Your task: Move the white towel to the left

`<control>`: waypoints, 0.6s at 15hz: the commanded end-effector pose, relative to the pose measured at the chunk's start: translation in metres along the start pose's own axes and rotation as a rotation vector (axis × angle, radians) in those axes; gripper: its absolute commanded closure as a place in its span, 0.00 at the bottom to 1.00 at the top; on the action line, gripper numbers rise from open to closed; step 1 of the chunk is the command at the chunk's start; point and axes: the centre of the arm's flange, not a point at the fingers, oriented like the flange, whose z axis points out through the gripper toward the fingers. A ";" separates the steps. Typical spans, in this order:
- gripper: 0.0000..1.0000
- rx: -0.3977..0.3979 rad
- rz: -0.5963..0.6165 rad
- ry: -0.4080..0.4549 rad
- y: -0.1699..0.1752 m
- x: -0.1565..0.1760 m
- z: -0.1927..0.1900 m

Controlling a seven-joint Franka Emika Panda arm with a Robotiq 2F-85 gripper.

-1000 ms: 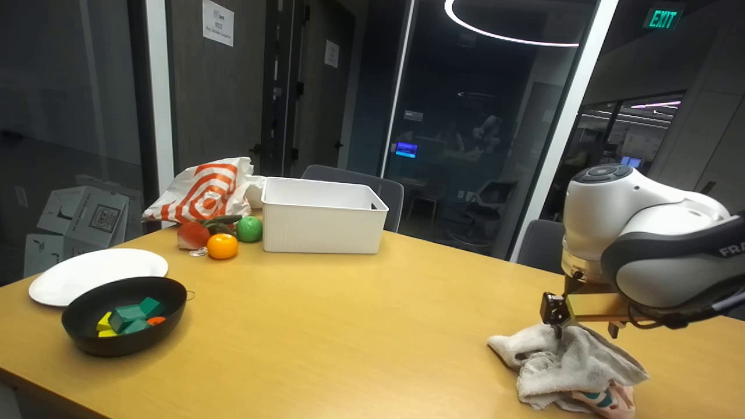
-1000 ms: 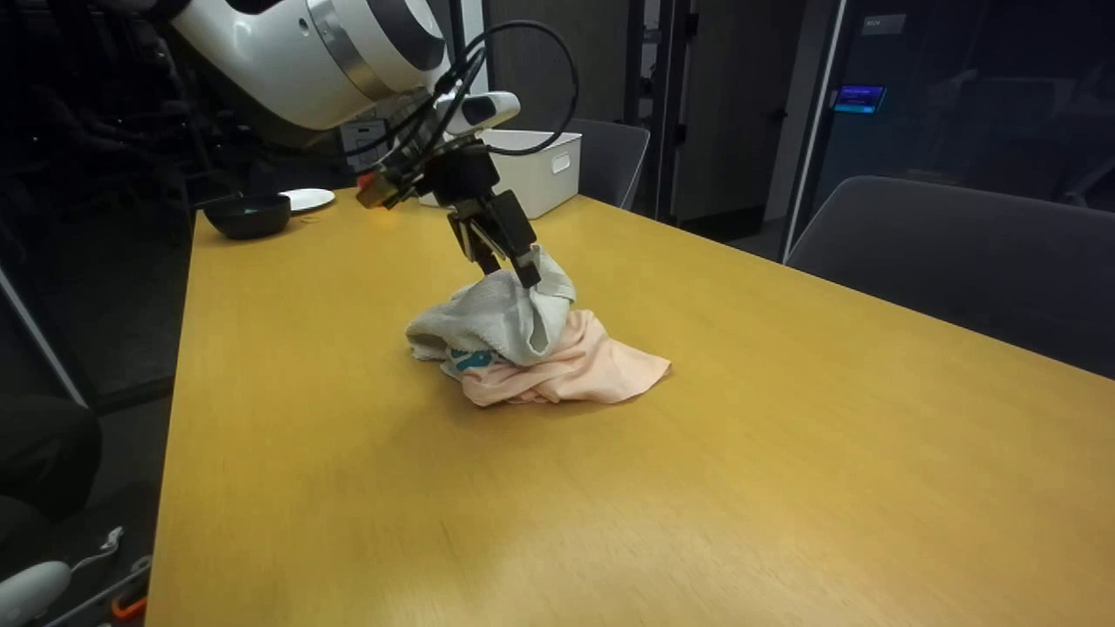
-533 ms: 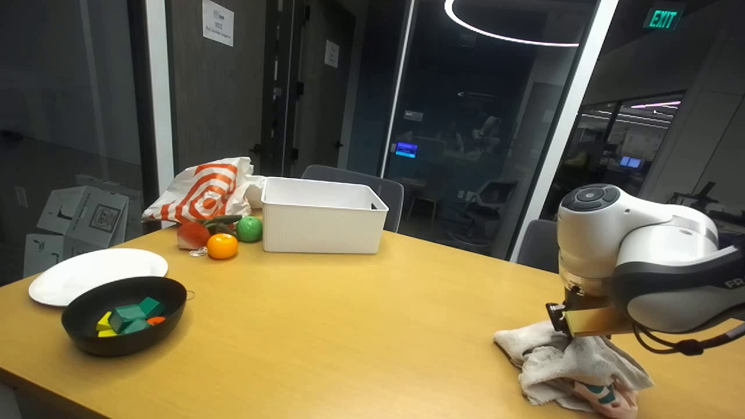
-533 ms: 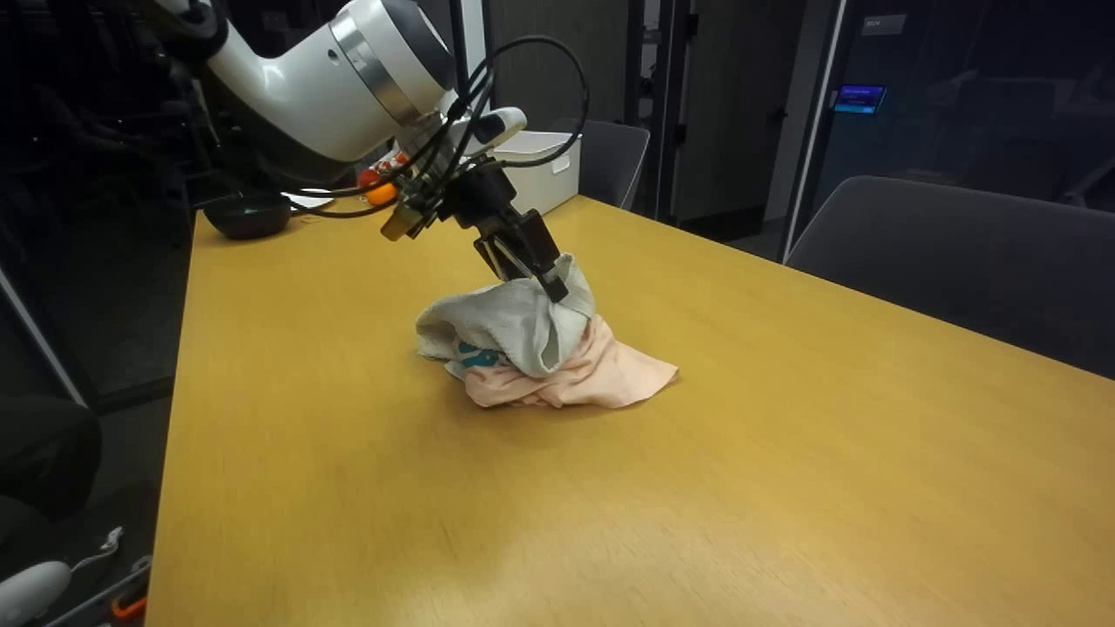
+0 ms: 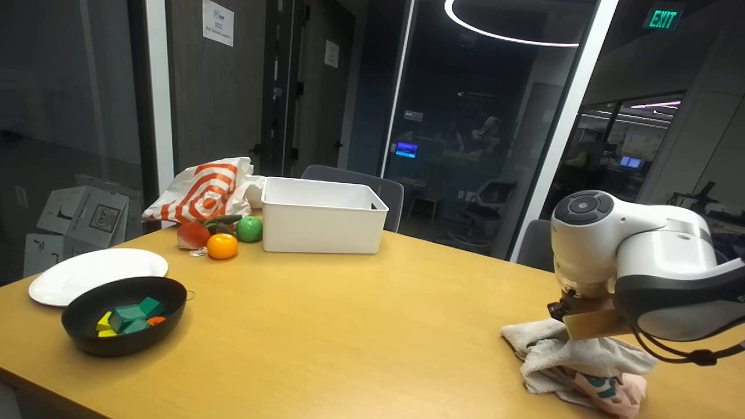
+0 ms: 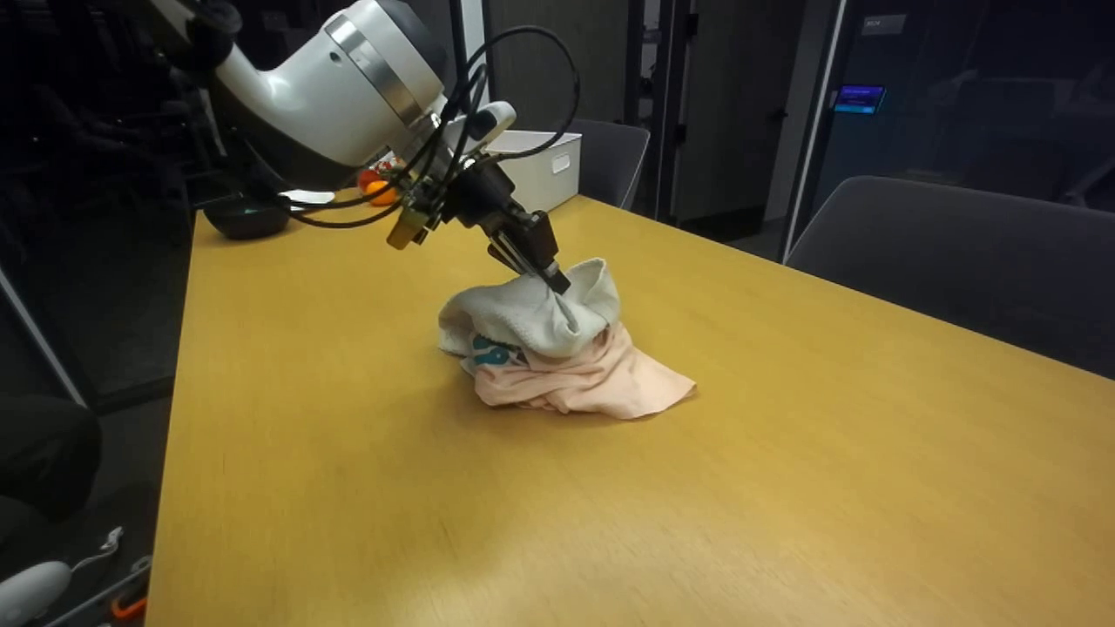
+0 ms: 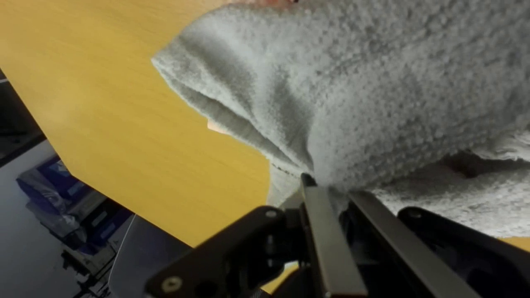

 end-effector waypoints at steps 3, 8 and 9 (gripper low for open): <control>0.91 -0.032 0.033 0.148 0.007 0.024 -0.039; 0.92 -0.006 0.038 0.377 -0.001 0.053 -0.113; 0.92 0.036 0.037 0.420 -0.006 0.058 -0.129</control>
